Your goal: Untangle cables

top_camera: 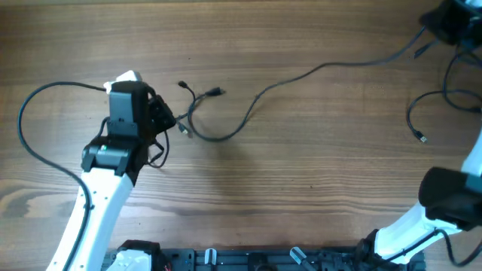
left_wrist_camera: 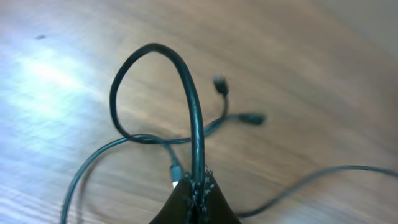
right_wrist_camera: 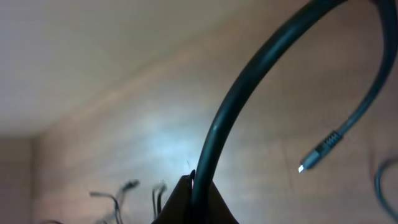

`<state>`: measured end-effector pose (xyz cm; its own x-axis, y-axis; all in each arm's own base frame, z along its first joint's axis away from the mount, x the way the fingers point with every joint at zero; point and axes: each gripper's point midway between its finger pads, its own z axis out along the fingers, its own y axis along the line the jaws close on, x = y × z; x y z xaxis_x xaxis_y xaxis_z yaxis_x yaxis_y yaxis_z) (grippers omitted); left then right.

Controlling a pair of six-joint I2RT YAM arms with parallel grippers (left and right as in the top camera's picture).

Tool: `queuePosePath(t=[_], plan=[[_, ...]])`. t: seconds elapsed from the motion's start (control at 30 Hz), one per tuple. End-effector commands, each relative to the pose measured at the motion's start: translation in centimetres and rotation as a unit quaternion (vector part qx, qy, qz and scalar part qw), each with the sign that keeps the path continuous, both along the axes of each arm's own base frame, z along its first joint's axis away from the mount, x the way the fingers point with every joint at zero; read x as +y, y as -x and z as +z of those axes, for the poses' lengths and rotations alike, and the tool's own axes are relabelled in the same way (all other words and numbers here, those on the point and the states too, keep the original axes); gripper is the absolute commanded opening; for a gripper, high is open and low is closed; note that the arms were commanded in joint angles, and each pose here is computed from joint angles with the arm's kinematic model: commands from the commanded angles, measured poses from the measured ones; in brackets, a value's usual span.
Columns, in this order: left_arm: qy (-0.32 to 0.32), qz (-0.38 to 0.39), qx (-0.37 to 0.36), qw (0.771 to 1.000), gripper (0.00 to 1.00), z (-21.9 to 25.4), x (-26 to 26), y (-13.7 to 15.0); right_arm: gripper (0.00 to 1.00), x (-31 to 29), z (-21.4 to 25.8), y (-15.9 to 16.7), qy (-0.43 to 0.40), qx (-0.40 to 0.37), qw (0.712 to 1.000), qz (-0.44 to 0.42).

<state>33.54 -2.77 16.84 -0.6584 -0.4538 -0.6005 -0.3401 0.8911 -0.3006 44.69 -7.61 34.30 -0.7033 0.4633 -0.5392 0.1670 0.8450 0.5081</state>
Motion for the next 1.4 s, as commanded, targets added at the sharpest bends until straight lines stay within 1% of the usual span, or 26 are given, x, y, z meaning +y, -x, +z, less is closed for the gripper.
queuePosePath(t=[0.0,0.13,0.2,0.37,0.47,0.53,0.6,0.7,0.83,0.97,1.1,1.2,1.23,1.3,1.33,1.37], plan=[[-0.036,0.033,0.036,0.998,0.04,-2.0,1.7,0.2,0.04,-1.4,12.2,4.4,0.032,-0.152,0.987,-0.039],[-0.038,0.033,0.045,0.998,0.04,-2.5,1.7,0.1,0.04,-5.0,17.1,8.1,0.049,-0.210,0.970,-0.113],[-0.038,0.033,0.045,0.998,0.04,-2.5,1.7,0.1,0.04,-7.6,18.4,10.3,0.056,-0.224,0.960,-0.158],[-0.038,0.033,0.045,0.998,0.04,-2.5,1.7,0.1,0.04,-12.9,17.8,13.0,0.056,-0.209,0.946,-0.241],[-0.038,0.033,0.045,0.998,0.04,-2.5,1.7,0.1,0.04,-15.2,17.2,13.4,0.060,-0.202,0.941,-0.263],[-0.038,0.033,0.045,0.998,0.04,-2.5,1.7,0.1,0.04,-13.5,16.7,12.2,0.059,-0.208,0.957,-0.192],[-0.038,0.033,0.045,0.998,0.04,-2.5,1.7,0.1,0.04,-10.7,15.4,10.6,0.052,-0.194,0.971,-0.126],[-0.036,0.031,0.046,0.998,0.04,-2.6,1.6,0.1,0.04,-3.7,12.4,7.3,0.048,-0.152,0.987,-0.013],[-0.035,0.030,0.046,0.998,0.04,-2.6,1.6,0.1,0.04,4.6,7.6,4.4,0.057,-0.070,0.992,0.082],[-0.035,0.030,0.046,0.998,0.04,-2.6,1.6,0.1,0.04,11.2,2.0,2.6,0.060,0.020,0.985,0.160],[-0.032,0.028,0.046,0.998,0.04,-2.6,1.4,0.1,0.05,17.9,-5.4,0.9,0.063,0.115,0.963,0.237],[-0.032,0.026,0.046,0.998,0.04,-2.6,1.3,0.1,0.08,20.1,-10.5,0.5,0.086,0.182,0.948,0.245],[-0.032,0.026,0.047,0.998,0.04,-2.6,1.3,0.2,0.10,20.4,-12.0,0.4,0.094,0.203,0.944,0.244],[-0.032,0.026,0.046,0.998,0.04,-2.6,1.3,0.2,0.21,21.2,-14.1,0.5,0.100,0.229,0.936,0.249],[-0.032,0.026,0.047,0.998,0.04,-2.6,1.3,0.2,0.31,21.7,-15.1,0.6,0.102,0.241,0.931,0.256],[-0.032,0.026,0.047,0.998,0.04,-2.6,1.3,0.2,0.49,22.1,-15.7,0.7,0.103,0.248,0.927,0.261]])
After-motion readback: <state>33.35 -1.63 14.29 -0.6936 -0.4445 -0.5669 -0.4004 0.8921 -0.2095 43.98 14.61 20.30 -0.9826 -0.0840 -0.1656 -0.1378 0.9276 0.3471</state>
